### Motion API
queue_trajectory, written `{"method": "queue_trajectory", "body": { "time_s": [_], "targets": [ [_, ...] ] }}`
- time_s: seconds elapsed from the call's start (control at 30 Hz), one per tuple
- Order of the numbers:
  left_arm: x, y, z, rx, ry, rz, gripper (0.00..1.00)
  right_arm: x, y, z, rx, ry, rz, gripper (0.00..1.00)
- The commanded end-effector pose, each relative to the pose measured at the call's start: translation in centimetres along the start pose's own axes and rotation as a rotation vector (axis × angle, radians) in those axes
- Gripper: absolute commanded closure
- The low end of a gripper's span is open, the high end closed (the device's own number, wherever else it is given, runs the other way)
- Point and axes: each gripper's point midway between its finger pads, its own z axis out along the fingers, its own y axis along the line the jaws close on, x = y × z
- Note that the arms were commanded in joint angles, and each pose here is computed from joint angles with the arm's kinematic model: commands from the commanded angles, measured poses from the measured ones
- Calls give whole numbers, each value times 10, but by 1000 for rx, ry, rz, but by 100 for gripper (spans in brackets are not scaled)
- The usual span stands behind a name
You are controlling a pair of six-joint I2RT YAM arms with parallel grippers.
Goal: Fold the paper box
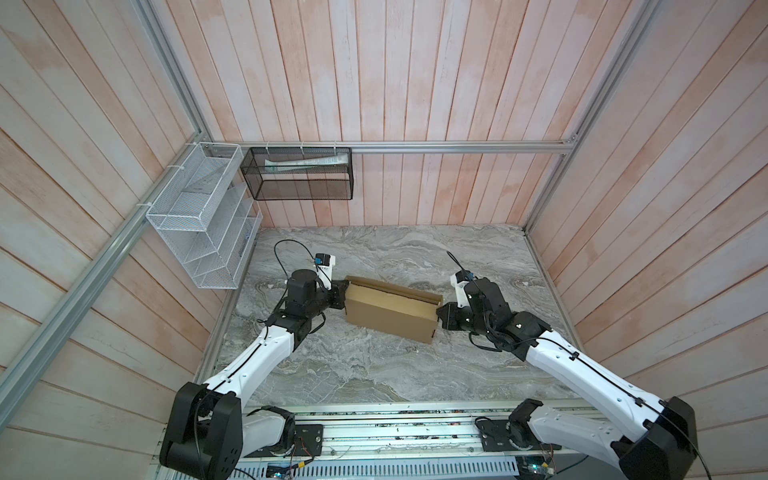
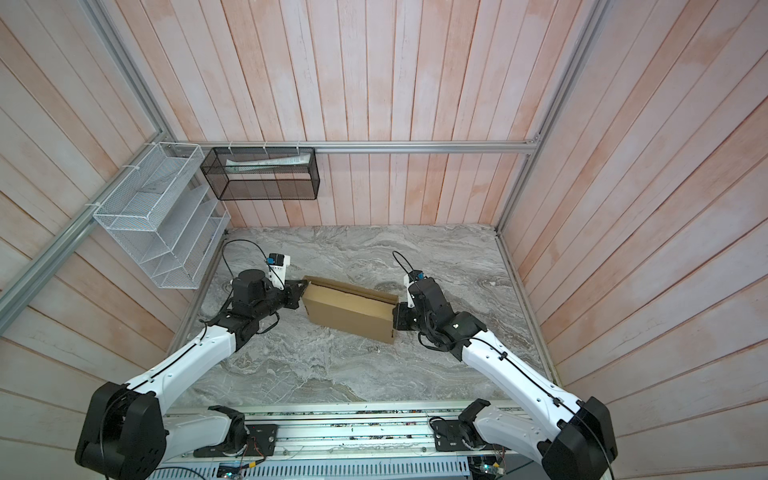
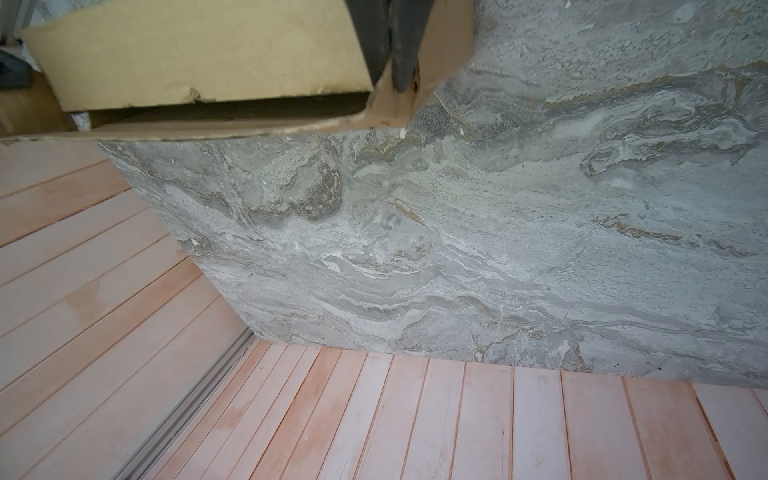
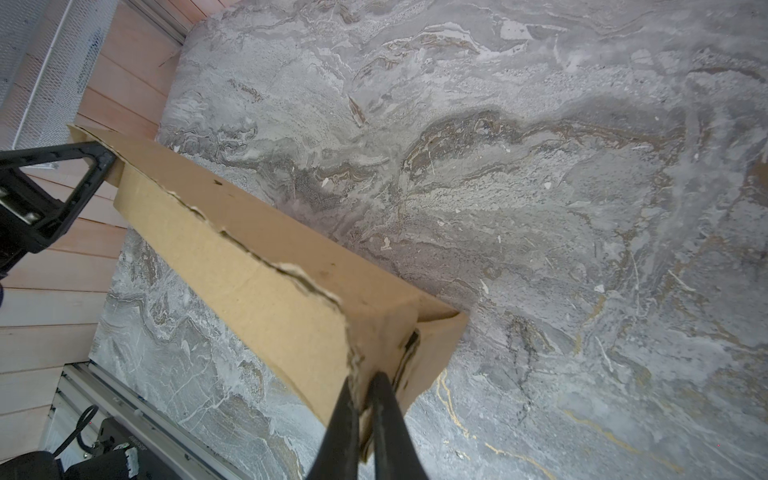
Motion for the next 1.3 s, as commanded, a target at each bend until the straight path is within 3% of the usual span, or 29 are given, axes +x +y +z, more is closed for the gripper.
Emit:
{"method": "queue_trajectory", "body": {
  "time_s": [0.0,0.77,0.87,1.13,1.27],
  "targets": [
    [31,1,5,6,114,-29,100,-1,2,-2,-19,-7,7,90],
    [31,1,5,3,115,-28,100,8,-15,1,79,52,-43,90],
    [32,2,5,3,117,-29,100,2,-13,-1,76,40,-56,85],
    [33,2,5,3,118,-31,100,-21,-4,-21,78,-37,-133,57],
    [33,2,5,1,116,-29,100,-30,-4,-31,103,-52,-192,49]
  ]
}}
